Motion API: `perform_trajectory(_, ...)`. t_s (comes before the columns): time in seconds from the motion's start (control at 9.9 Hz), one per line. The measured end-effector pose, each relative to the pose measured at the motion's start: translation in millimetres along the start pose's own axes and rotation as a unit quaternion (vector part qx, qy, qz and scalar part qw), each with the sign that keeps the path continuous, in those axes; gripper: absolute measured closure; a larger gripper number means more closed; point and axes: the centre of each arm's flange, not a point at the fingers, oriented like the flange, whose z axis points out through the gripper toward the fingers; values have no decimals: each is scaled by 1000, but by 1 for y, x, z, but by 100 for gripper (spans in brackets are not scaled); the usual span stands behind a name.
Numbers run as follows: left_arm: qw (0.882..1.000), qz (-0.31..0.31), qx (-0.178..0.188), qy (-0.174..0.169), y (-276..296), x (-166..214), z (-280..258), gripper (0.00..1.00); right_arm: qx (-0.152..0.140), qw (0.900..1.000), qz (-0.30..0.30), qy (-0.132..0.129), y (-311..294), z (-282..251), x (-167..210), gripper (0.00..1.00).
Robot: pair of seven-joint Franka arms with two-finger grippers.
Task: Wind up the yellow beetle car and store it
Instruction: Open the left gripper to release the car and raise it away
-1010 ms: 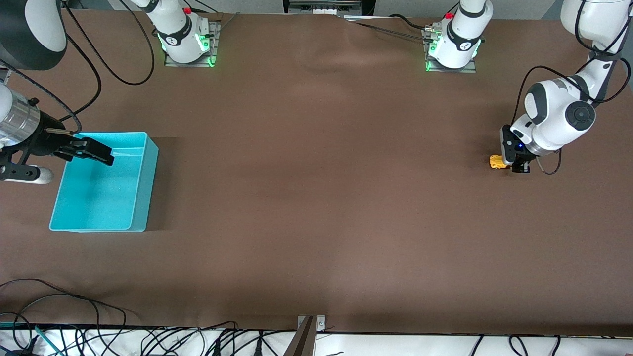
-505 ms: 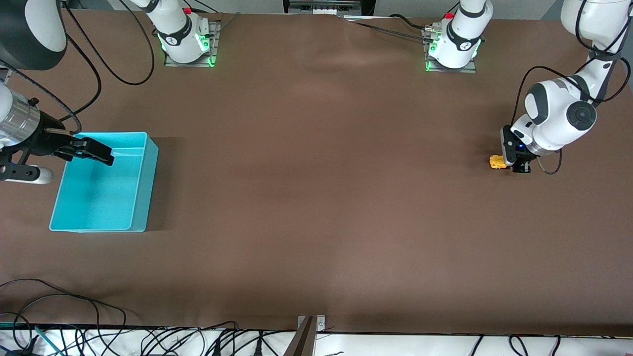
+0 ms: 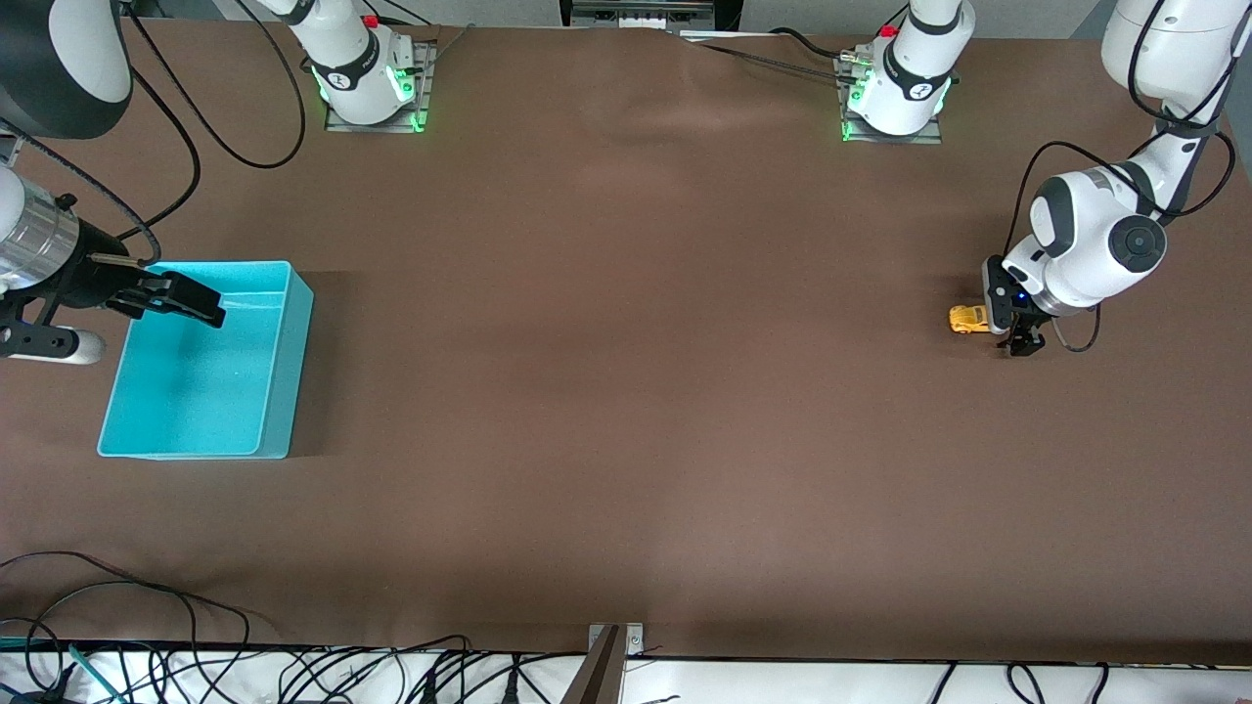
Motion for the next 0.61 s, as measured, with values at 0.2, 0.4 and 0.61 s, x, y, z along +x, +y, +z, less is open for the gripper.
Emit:
perform_trajectory(0.2,1000,0,0,0,-1,0,0,0,0,1000,0,0,0,0,0,0)
perform_trajectory(0.4,1000,-3,4,-1,-3,-1,-3,0,0,1000,0,0,0,0,0,0)
perform_trajectory(0.61,999,-6,32,-4,-14,-5,-32,0,0,1000,1,0,1,0,0,0)
